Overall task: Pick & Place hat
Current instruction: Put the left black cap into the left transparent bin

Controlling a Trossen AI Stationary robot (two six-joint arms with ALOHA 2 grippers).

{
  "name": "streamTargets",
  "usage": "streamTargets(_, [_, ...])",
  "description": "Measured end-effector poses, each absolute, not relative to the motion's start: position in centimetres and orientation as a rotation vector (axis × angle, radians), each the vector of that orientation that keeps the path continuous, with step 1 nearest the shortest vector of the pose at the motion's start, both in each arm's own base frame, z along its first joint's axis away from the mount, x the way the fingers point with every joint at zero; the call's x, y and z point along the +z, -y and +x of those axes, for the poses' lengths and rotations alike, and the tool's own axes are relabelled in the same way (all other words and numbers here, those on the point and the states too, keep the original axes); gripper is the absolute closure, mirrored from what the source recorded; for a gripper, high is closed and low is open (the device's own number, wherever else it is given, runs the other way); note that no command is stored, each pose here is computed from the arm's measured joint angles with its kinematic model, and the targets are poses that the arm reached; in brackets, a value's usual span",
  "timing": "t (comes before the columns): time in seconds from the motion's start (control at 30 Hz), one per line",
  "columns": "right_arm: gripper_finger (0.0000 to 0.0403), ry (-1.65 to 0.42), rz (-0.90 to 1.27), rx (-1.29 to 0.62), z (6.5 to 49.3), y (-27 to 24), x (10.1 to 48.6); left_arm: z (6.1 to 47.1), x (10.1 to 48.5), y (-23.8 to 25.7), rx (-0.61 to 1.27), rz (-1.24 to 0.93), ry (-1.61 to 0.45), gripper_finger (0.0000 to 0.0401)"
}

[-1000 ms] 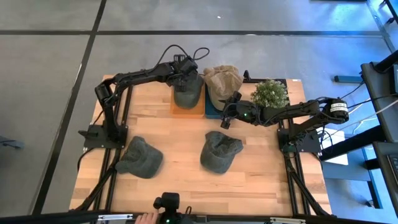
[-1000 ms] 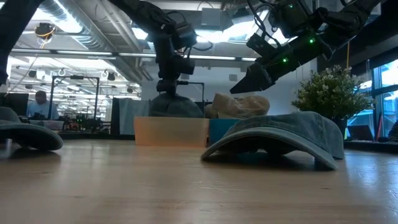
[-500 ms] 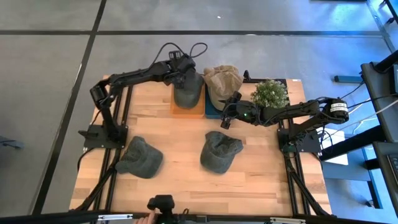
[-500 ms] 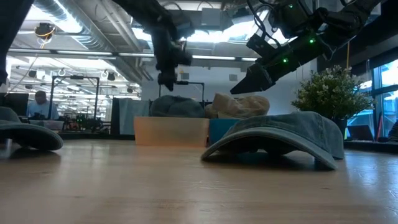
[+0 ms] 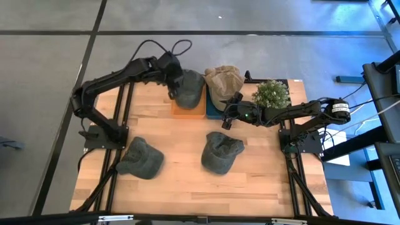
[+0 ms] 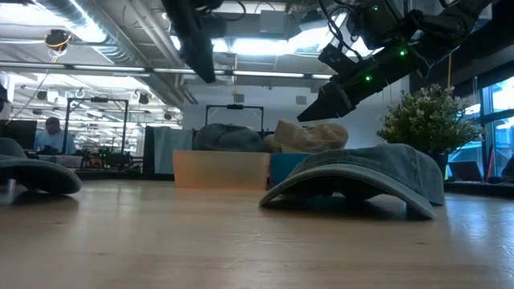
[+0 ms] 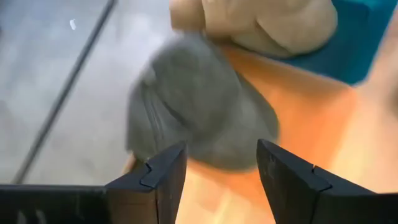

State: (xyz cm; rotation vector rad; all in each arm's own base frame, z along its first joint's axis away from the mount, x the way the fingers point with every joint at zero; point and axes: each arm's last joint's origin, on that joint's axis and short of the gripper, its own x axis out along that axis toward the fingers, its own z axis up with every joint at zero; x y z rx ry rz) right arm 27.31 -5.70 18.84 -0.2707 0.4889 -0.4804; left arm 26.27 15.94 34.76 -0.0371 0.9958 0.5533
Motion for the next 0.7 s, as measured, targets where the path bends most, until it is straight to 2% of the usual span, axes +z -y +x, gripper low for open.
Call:
streamTargets(0.17, [0.0160, -0.495, -0.271, -0.479, 27.3, 5.7, 18.8, 25.7, 35.0, -12.7, 0.576, -0.127, -1.072, 0.0210])
streamTargets(0.4, [0.0160, -0.501, -0.257, -0.482, 27.2, 5.7, 18.7, 27.0, 34.6, -7.7, 0.545, -0.065, -1.122, 0.0214])
streamTargets(0.7, [0.0160, -0.499, -0.251, -0.483, 27.3, 5.7, 18.7, 26.3, 30.5, -1.9, 0.468, -0.111, -1.153, 0.0210])
